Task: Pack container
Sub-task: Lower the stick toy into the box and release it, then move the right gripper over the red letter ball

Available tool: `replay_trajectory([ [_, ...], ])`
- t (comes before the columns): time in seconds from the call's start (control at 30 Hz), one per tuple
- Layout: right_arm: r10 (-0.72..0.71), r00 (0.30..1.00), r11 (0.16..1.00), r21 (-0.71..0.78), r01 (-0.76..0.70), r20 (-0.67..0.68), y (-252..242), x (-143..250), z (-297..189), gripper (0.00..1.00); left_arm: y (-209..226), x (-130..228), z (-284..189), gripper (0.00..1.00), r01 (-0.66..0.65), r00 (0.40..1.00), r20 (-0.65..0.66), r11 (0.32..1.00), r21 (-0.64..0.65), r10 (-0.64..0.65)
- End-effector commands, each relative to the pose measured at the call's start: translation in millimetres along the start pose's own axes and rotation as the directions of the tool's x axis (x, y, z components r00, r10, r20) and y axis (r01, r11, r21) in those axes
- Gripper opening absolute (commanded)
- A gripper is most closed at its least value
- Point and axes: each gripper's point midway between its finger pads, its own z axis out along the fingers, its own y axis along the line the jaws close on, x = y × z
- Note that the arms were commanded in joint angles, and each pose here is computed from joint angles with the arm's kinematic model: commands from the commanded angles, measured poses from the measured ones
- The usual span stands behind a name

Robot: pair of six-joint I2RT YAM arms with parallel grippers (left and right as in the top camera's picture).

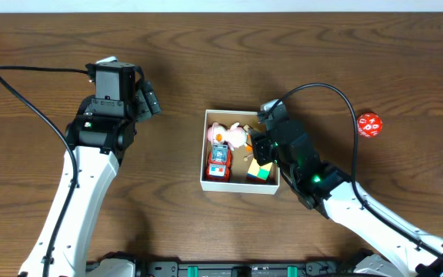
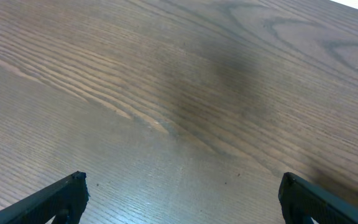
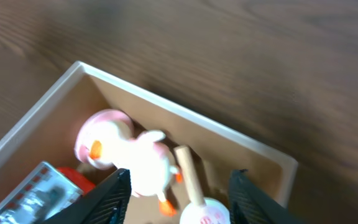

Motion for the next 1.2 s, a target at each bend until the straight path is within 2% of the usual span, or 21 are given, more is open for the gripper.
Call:
replay_trajectory([
  [0.0, 0.057, 0.996, 0.992, 0.112, -0.065, 0.076, -17, -32, -17, 0.49, 1, -14, -9, 0.98, 0.027, 0.999, 0.040, 1.000, 0.002, -0.027],
  [0.2, 0.112, 0.993, 0.928, 0.355, -0.117, 0.035, -82, -43, -53, 0.52, 1, -14, -9, 0.98, 0.027, 0.999, 0.040, 1.000, 0.002, -0.027],
  [0.37, 0.241, 0.971, 0.830, 0.520, -0.203, -0.005, -147, -23, -73, 0.55, 1, -14, -9, 0.98, 0.027, 0.999, 0.040, 1.000, 0.002, -0.027],
  [0.4, 0.265, 0.964, 0.808, 0.548, -0.218, -0.007, -160, -19, -77, 0.57, 1, -14, -9, 0.98, 0.026, 0.999, 0.040, 1.000, 0.003, -0.026],
  [0.53, 0.358, 0.933, 0.704, 0.648, -0.290, 0.030, -212, -6, -96, 0.79, 1, -14, -9, 0.98, 0.027, 0.999, 0.040, 1.000, 0.002, -0.027],
  [0.6, 0.395, 0.918, 0.673, 0.665, -0.325, 0.049, -229, -2, -102, 0.89, 1, -14, -9, 0.98, 0.027, 0.999, 0.040, 1.000, 0.002, -0.027],
  [0.87, 0.464, 0.884, 0.611, 0.705, -0.360, 0.050, -271, 17, -103, 0.94, 1, -14, -9, 0.98, 0.027, 0.999, 0.040, 1.000, 0.002, -0.027],
  [1.17, 0.482, 0.872, 0.650, 0.703, -0.290, -0.087, -291, 55, -53, 0.99, 1, -14, -9, 0.98, 0.027, 0.999, 0.040, 1.000, 0.002, -0.027],
])
